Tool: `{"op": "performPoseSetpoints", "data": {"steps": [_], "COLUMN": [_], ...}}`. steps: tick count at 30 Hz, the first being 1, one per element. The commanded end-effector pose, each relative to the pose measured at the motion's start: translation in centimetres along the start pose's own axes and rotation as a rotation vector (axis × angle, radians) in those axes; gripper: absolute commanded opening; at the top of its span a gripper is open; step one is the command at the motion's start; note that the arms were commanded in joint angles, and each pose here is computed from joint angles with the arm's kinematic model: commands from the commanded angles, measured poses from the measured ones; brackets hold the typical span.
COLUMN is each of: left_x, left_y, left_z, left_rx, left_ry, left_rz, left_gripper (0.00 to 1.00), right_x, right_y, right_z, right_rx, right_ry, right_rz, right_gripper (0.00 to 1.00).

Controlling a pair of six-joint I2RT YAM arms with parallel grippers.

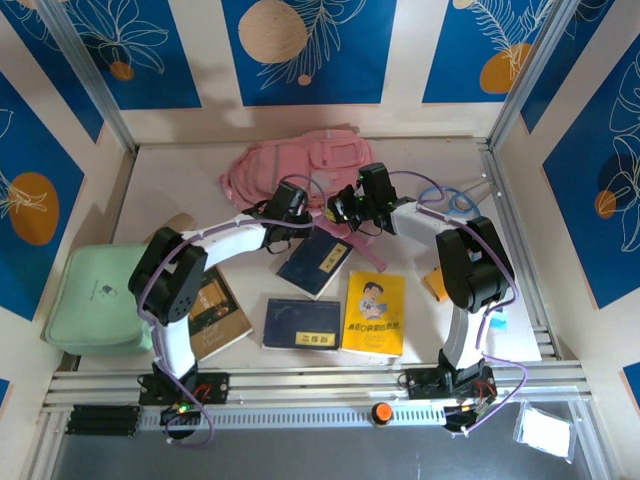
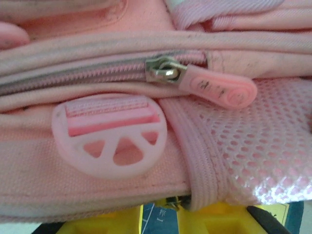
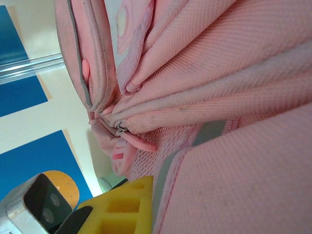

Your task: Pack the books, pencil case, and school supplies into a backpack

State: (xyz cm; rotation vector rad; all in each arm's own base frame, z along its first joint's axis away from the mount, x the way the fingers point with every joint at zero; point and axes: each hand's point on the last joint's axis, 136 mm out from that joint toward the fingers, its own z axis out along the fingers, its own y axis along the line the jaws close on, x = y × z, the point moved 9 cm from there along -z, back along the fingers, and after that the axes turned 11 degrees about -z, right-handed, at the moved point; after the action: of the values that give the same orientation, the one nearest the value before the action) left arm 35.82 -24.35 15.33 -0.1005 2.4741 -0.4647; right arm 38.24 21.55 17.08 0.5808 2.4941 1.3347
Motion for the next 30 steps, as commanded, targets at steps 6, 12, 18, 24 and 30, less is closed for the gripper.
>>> {"op": "performPoseSetpoints", "data": {"steps": [6, 12, 18, 24, 30], "left_x": [-1.4, -1.2, -1.2, -1.0, -0.1], "left_y": [-1.0, -0.4, 0.0, 0.8, 3.6], "left_z": [-0.3, -0.3, -0.7, -2.0, -3.6], "left_rx": [0.009, -0.034, -0.062, -0.078, -0.09], "left_ry": [-0.072, -0.082, -0.087, -0.063, -0.007], "left_rz": [0.034, 0.029, 0.028, 0.041, 0.036], "left_gripper": [0.27, 0.2, 0.03, 0.0, 0.0], "right_x": [0.0, -0.1, -0.1, -0.4, -0.6], "right_y": [4.3, 4.1, 3.7, 3.3, 2.8], "right_z": [-2.1, -2.0, -2.0, -2.4, -2.8], "right_rx": [-0.134, -0.118, -0.096, -0.072, -0.043], "right_ry": [0.014, 0.009, 0.004, -0.016, -0.038], "right_rz": [-0.091, -0.093, -0.093, -0.098, -0.105], "right_gripper": [0.1, 0.09, 0.09, 0.09, 0.09]}}
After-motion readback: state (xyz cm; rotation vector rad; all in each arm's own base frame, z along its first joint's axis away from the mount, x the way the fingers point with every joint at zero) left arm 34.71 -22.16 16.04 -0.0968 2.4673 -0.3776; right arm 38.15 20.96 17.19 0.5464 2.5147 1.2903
